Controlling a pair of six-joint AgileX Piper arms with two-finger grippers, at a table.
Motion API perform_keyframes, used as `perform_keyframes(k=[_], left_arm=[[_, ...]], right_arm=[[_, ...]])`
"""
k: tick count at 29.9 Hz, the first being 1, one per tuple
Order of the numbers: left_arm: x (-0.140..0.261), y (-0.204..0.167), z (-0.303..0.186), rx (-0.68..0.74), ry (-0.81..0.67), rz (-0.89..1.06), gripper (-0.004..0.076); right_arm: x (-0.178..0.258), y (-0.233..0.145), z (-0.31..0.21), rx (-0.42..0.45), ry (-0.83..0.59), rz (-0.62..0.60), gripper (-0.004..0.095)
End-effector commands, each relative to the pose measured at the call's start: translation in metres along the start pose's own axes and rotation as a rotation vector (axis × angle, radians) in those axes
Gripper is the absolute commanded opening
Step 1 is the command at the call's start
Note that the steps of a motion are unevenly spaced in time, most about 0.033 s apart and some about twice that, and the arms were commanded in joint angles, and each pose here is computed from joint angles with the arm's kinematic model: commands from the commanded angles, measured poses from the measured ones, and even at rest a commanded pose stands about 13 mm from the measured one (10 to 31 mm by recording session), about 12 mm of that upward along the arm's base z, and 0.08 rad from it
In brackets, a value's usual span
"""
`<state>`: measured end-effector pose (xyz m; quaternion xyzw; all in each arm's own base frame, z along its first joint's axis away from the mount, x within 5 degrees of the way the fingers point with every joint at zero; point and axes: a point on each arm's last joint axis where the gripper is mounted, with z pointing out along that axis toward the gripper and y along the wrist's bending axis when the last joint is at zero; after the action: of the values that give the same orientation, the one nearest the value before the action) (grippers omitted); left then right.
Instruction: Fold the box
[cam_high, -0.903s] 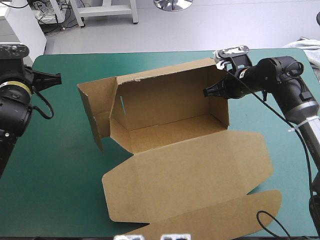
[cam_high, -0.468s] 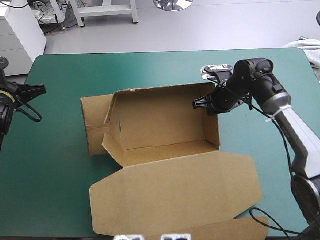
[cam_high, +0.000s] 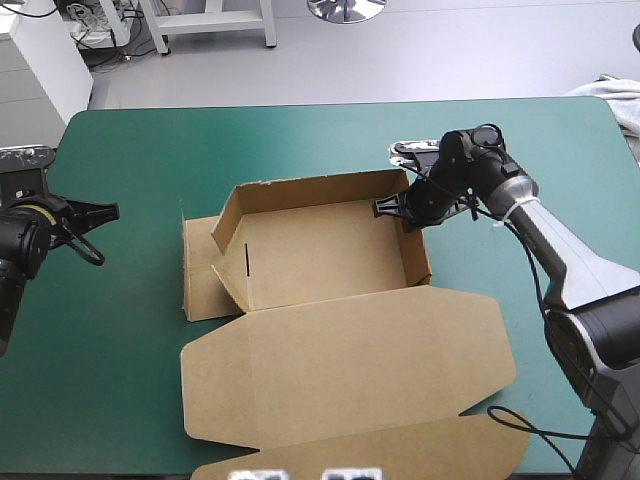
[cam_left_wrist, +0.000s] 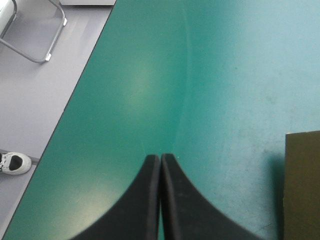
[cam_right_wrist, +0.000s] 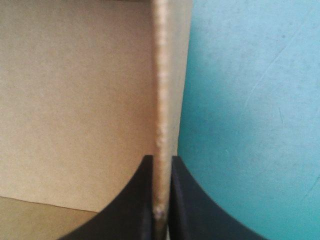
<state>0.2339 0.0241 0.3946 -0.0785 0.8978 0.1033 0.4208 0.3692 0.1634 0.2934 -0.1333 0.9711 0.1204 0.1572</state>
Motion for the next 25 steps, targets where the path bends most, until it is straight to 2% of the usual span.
perform_keyframes(k=[1, 6, 8, 18, 25], left_arm=[[-0.013, 0.002, -0.013, 0.022, -0.115, -0.013, -0.0010], [-0.013, 0.002, -0.013, 0.020, -0.115, 0.010, -0.0010], [-0.012, 0.002, -0.013, 0.019, -0.111, 0.010, -0.0010], [-0.007, 0.002, -0.013, 0.014, -0.055, 0.003, -0.0010], [-0.003, -0.002, -0.013, 0.066, -0.010, -0.031, -0.0010]], right_arm=[[-0.007, 0.003, -0.023, 0.012, -0.113, -0.030, 0.0099], [-0.012, -0.003, -0.031, 0.094, -0.146, -0.080, 0.0361], [-0.018, -0.002, -0.041, 0.113, -0.185, -0.095, 0.0415], [-0.045, 0.004, -0.141, 0.236, -0.455, -0.149, 0.0427], [-0.040, 0.008, -0.172, 0.231, -0.475, -0.131, 0.0418]])
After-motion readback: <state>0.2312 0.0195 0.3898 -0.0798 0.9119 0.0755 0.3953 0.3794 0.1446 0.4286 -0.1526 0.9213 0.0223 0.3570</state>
